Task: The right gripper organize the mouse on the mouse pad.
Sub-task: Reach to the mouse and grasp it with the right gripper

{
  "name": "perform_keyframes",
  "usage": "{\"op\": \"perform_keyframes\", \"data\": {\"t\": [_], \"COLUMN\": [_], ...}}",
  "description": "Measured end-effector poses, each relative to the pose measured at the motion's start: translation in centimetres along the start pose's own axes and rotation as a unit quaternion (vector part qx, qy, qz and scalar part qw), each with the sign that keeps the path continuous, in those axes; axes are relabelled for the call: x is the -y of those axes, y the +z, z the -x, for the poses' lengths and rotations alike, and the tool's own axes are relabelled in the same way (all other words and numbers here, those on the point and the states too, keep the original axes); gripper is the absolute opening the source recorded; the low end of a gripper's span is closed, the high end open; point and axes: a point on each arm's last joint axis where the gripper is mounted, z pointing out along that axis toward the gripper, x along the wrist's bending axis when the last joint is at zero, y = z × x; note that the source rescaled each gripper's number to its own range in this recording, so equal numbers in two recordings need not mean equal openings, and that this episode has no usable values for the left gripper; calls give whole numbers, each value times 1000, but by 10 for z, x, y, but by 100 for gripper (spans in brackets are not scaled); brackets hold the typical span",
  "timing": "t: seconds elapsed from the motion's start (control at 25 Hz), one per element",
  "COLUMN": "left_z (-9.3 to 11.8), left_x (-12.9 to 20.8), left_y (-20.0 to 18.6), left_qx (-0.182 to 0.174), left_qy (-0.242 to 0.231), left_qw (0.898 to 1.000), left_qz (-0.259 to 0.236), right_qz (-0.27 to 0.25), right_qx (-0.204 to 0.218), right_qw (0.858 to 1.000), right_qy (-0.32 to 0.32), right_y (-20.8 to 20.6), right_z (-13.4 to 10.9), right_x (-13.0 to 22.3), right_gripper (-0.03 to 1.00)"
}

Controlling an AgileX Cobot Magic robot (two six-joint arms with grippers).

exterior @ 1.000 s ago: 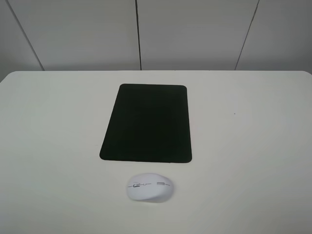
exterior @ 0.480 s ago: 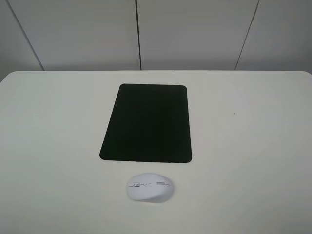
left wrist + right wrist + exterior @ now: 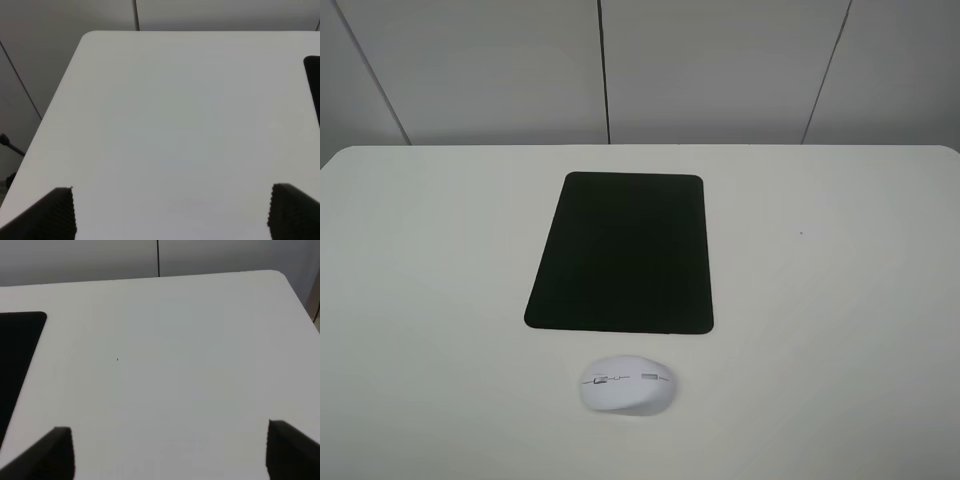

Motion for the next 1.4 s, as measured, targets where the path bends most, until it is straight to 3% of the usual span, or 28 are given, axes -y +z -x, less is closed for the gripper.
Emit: {"op": "perform_keyframes", "data": {"t": [0.2,0.32,0.44,0.64,0.92,1.16,1.4], "left_z": [0,0,0,0,0,0,0], "left_x": [0,0,0,0,0,0,0], "left_y": [0,0,0,0,0,0,0], "left_qx": [0,0,0,0,0,0,0], "left_qy": [0,0,0,0,0,0,0], "left_qw": [1000,1000,1000,1000,1000,1000,1000], "left_qz": [0,0,0,0,0,0,0], "right_qz": [-81,-140,-190,-237,-283,-292,-300], "right_qx": [-45,-79,-121,-205,-259,-297,-342], "right_qw": [994,982,961,902,815,761,685], "right_qy": [-59,-98,-163,-297,-433,-497,-569], "right_y": [38,70,104,144,195,213,216], "right_z": [-15,-25,-40,-85,-150,-199,-233], "right_x": [-33,-45,-49,-52,-45,-31,0], "right_gripper": [69,69,69,69,69,69,69]}}
